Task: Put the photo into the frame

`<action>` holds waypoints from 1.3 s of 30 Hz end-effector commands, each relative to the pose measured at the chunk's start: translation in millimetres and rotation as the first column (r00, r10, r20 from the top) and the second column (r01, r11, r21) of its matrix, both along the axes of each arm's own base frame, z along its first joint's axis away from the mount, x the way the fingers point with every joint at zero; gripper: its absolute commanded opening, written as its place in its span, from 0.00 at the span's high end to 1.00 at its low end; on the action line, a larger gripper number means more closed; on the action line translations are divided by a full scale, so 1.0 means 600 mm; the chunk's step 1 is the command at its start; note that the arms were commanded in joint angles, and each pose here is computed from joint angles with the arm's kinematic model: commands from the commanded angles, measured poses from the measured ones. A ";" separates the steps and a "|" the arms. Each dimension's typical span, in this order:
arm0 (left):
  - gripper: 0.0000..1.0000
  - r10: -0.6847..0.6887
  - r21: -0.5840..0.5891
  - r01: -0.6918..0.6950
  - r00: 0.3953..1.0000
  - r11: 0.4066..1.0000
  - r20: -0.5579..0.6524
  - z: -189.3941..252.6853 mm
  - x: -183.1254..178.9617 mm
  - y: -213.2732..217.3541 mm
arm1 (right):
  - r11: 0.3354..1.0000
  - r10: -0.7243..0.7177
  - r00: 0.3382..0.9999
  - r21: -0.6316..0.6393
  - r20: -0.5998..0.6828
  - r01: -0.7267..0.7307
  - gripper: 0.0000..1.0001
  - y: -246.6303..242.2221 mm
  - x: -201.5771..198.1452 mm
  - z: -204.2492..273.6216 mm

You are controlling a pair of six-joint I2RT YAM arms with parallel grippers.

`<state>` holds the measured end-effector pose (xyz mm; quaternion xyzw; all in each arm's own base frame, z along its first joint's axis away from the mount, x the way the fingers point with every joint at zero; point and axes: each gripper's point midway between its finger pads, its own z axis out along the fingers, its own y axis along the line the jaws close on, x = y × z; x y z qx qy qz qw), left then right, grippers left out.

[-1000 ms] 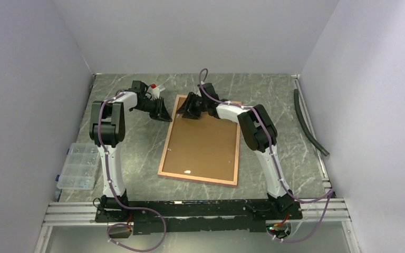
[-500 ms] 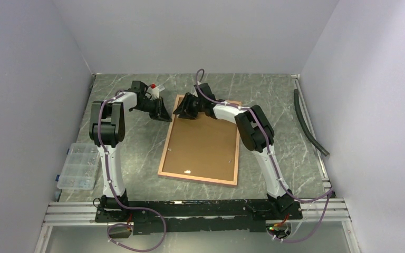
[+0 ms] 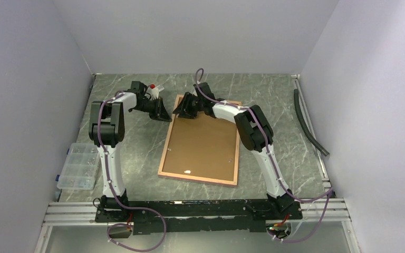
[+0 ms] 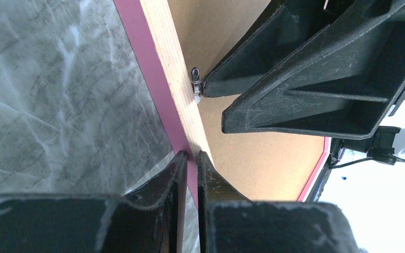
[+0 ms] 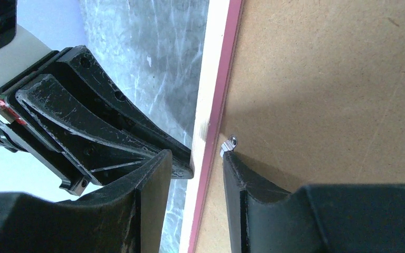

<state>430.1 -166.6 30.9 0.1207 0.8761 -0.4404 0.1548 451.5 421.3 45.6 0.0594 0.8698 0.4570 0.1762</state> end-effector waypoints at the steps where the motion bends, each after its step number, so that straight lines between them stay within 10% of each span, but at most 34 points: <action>1: 0.86 -0.013 0.065 0.012 1.000 0.998 0.013 -0.024 -0.009 0.002 | 0.998 -0.022 1.000 -0.054 -0.019 0.021 0.56 -0.004 0.006 -0.047; 39: 0.88 -0.029 0.080 0.026 0.999 0.996 0.034 -0.010 -0.016 0.013 | 0.998 0.052 0.999 0.044 0.007 -0.052 0.53 0.023 0.010 -0.028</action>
